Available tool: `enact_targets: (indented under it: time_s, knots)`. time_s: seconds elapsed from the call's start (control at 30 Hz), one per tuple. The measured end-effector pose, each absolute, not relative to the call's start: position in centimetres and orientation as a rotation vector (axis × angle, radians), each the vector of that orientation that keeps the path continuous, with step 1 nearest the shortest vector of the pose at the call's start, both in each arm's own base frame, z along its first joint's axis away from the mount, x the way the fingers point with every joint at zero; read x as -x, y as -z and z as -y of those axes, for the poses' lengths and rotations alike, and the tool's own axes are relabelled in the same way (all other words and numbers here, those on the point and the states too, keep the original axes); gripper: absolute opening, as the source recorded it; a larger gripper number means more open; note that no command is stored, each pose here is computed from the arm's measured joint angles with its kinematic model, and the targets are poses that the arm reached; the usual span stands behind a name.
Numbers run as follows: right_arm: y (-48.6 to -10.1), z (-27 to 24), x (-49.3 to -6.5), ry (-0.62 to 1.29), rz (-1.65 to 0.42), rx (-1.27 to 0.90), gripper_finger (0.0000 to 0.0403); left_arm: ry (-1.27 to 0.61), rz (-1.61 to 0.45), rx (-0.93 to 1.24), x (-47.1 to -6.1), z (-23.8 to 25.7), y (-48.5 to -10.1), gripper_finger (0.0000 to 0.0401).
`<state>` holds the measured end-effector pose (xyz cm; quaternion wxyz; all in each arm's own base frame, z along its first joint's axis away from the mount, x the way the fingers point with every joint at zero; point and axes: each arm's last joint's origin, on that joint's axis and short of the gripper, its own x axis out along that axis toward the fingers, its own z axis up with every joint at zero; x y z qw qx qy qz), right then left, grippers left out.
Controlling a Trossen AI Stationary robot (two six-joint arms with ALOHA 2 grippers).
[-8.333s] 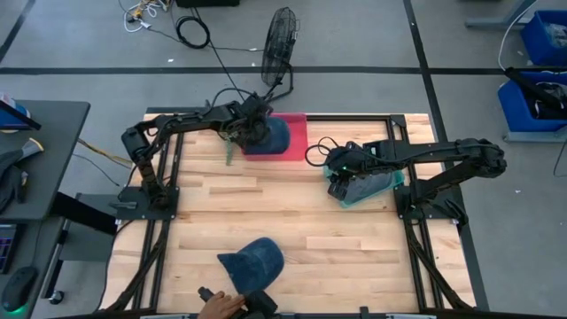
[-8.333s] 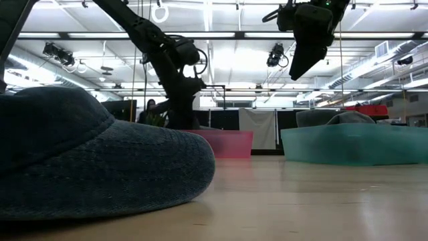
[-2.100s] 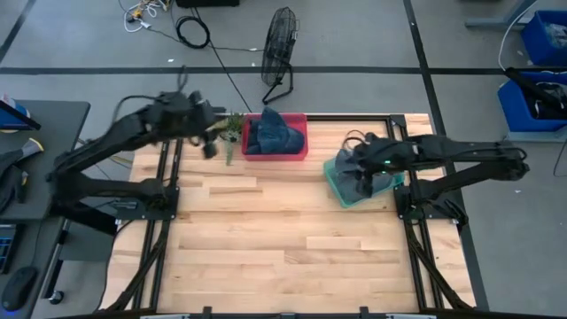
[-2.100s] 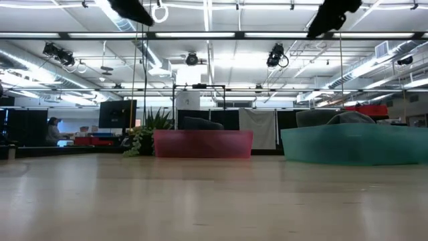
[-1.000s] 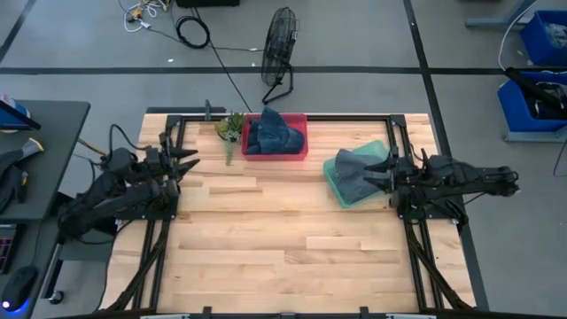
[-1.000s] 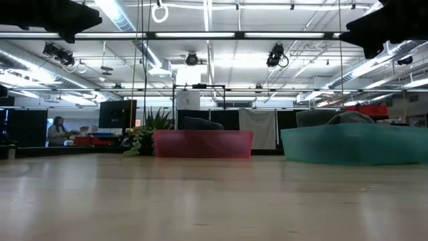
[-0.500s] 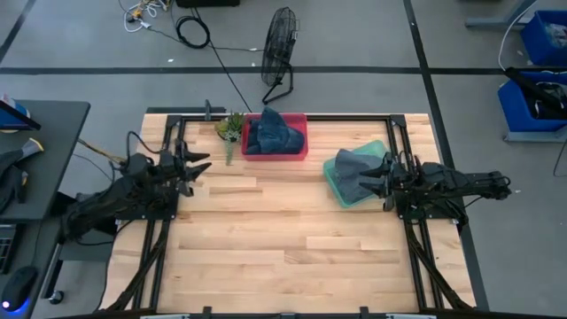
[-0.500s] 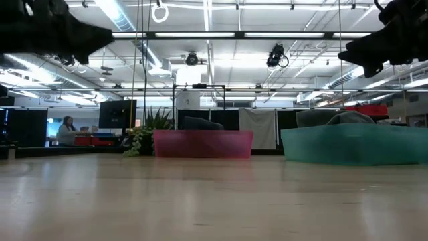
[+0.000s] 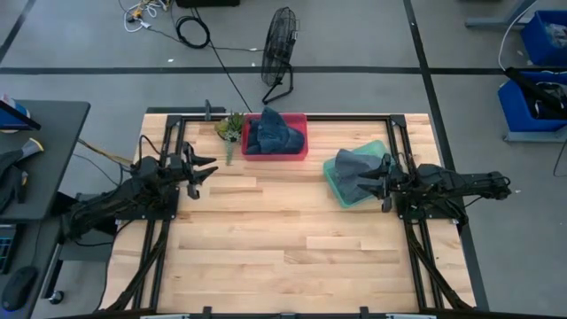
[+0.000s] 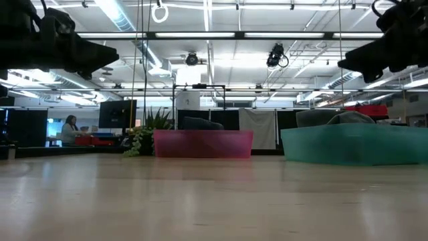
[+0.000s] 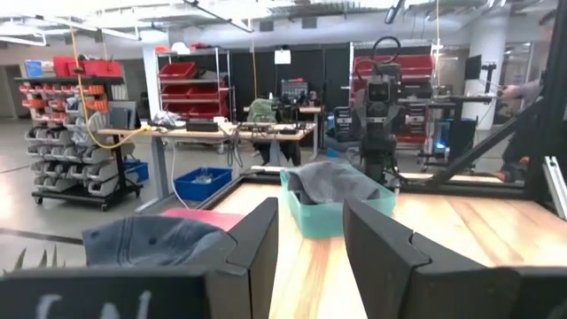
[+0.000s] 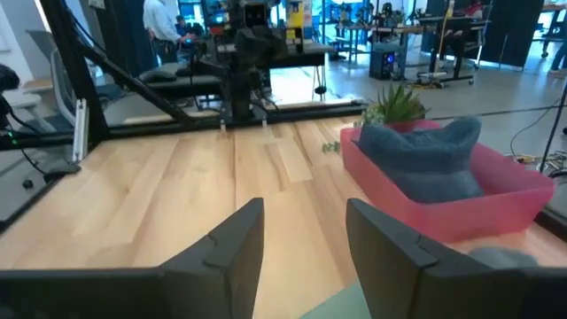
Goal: Pick & Place hat
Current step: Return to Home Position
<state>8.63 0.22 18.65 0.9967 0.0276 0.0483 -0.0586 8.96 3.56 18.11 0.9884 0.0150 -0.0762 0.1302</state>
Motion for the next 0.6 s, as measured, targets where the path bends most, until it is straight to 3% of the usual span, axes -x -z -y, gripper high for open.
enact_targets:
  time_s: [0.6]
  knots:
    - [-17.44,-0.13,-9.06,0.162,-0.104,-0.056,0.0165,-0.264,0.094,-0.014,-9.03,-3.6,-17.52,0.0131]
